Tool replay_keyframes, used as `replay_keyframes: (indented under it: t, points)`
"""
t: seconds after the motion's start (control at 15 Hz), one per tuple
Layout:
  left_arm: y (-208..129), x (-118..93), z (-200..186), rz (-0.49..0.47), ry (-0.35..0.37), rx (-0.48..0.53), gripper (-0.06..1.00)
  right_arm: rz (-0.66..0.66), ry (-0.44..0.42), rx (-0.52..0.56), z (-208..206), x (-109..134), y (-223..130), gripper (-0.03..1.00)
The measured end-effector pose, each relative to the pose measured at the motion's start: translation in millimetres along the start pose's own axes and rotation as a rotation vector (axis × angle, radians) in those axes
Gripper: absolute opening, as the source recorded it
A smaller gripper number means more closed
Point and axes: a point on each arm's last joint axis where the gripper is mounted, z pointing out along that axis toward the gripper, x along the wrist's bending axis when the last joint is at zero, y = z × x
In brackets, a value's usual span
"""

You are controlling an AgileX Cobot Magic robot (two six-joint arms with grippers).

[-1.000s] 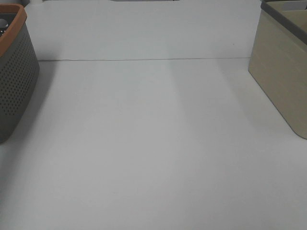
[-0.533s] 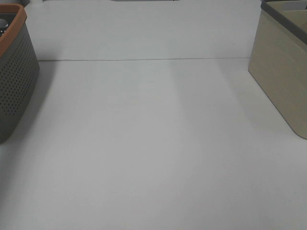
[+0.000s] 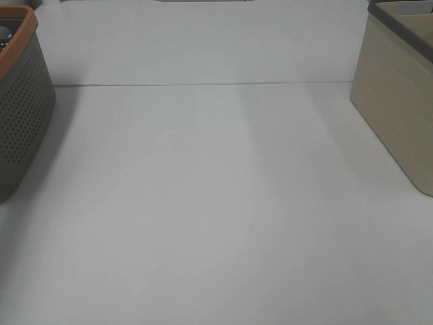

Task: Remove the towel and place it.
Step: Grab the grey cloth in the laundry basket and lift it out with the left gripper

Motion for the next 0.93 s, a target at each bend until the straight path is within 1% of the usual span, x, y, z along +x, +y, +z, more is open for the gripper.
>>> replay_keyframes:
  t: [0.13, 0.27, 0.33, 0.53, 0.8, 0.87, 0.93]
  points:
    - [2.9, -2.2, -4.3, 0.013, -0.012, -0.012, 0.0, 0.001, 0.0, 0.0, 0.0, 0.0, 0.0, 0.7]
    - [7.9, -7.1, -13.8, 0.013, -0.041, -0.024, 0.0, 0.002, 0.0, 0.0, 0.0, 0.0, 0.0, 0.7]
    - [12.0, -11.7, -22.0, 0.021, -0.073, -0.034, 0.0, 0.002, 0.0, 0.0, 0.0, 0.0, 0.0, 0.7]
    - [22.2, -27.2, -46.1, 0.08, -0.2, -0.059, 0.0, 0.003, 0.0, 0.0, 0.0, 0.0, 0.0, 0.7]
    - [31.9, -42.7, -74.9, 0.09, -0.346, -0.078, 0.0, 0.003, -0.001, 0.0, 0.0, -0.1, 0.0, 0.7]
    - [35.2, -54.2, -92.5, 0.138, -0.474, -0.086, 0.0, 0.003, -0.001, 0.0, 0.0, -0.1, 0.0, 0.7]
    - [35.9, -58.8, -99.5, 0.162, -0.529, -0.089, 0.0, 0.003, -0.001, 0.0, 0.0, -0.1, 0.0, 0.7]
